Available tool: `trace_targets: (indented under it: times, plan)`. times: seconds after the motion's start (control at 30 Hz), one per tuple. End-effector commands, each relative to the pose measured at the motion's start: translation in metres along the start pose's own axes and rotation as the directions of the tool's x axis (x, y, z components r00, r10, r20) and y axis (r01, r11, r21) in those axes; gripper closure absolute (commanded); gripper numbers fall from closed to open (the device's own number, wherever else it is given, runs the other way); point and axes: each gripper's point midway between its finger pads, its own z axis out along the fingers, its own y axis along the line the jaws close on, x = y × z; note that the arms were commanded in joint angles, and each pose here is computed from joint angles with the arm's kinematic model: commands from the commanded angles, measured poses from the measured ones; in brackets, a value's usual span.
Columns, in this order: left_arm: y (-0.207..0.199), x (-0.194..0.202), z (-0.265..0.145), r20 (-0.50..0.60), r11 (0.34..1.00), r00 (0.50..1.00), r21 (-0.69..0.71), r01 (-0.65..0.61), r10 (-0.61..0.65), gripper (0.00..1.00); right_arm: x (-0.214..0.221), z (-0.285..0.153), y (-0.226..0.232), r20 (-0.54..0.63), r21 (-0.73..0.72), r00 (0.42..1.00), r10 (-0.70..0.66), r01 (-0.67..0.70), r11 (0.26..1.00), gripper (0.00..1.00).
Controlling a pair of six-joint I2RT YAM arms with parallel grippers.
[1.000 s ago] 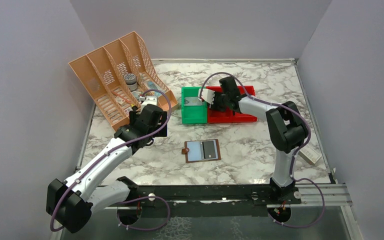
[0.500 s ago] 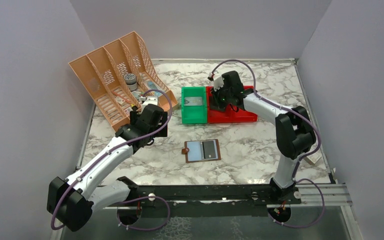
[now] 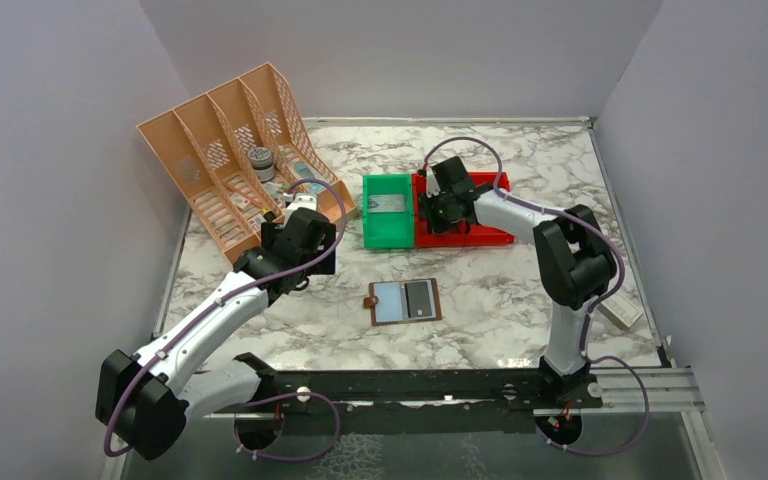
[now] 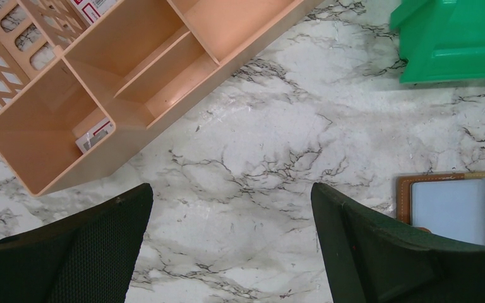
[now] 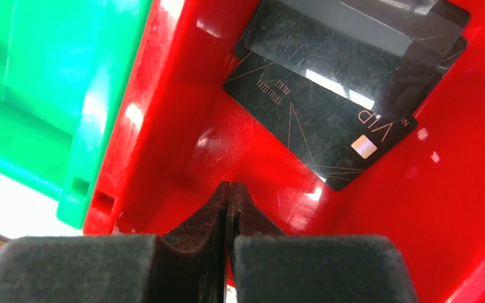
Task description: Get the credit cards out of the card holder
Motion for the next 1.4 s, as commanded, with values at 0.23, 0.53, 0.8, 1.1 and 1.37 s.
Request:
trace_targets:
  times: [0.23, 0.53, 0.8, 1.1, 1.37]
  plan:
    - [0.003, 0.003, 0.002, -0.011, 1.000, 1.000, -0.010, -0.014, 0.014, 0.01, -0.010, 0.021, -0.028, 0.008, 0.213, 0.999, 0.052, -0.052, 0.976, 0.99]
    - [0.004, 0.003, 0.002, -0.011, 1.000, 1.000, -0.011, -0.013, 0.013, 0.01, -0.027, 0.029, -0.044, 0.075, 0.296, 0.996, 0.049, -0.069, 0.953, 0.99]
    - [0.003, 0.004, 0.003, -0.016, 1.000, 1.000, -0.012, -0.017, 0.016, 0.01, -0.039, 0.034, -0.043, 0.105, 0.290, 0.994, 0.035, -0.064, 0.955, 0.99]
    - [0.001, 0.004, 0.003, -0.021, 1.000, 1.000, 0.001, -0.016, 0.016, 0.01, -0.048, 0.038, -0.042, 0.134, 0.285, 0.990, 0.044, -0.081, 0.955, 0.98]
    - [-0.015, -0.003, -0.005, 0.001, 0.995, 1.000, 0.103, -0.009, 0.009, 0.01, -0.069, -0.010, -0.012, 0.208, 0.144, 0.976, 0.069, -0.100, 0.984, 0.93]
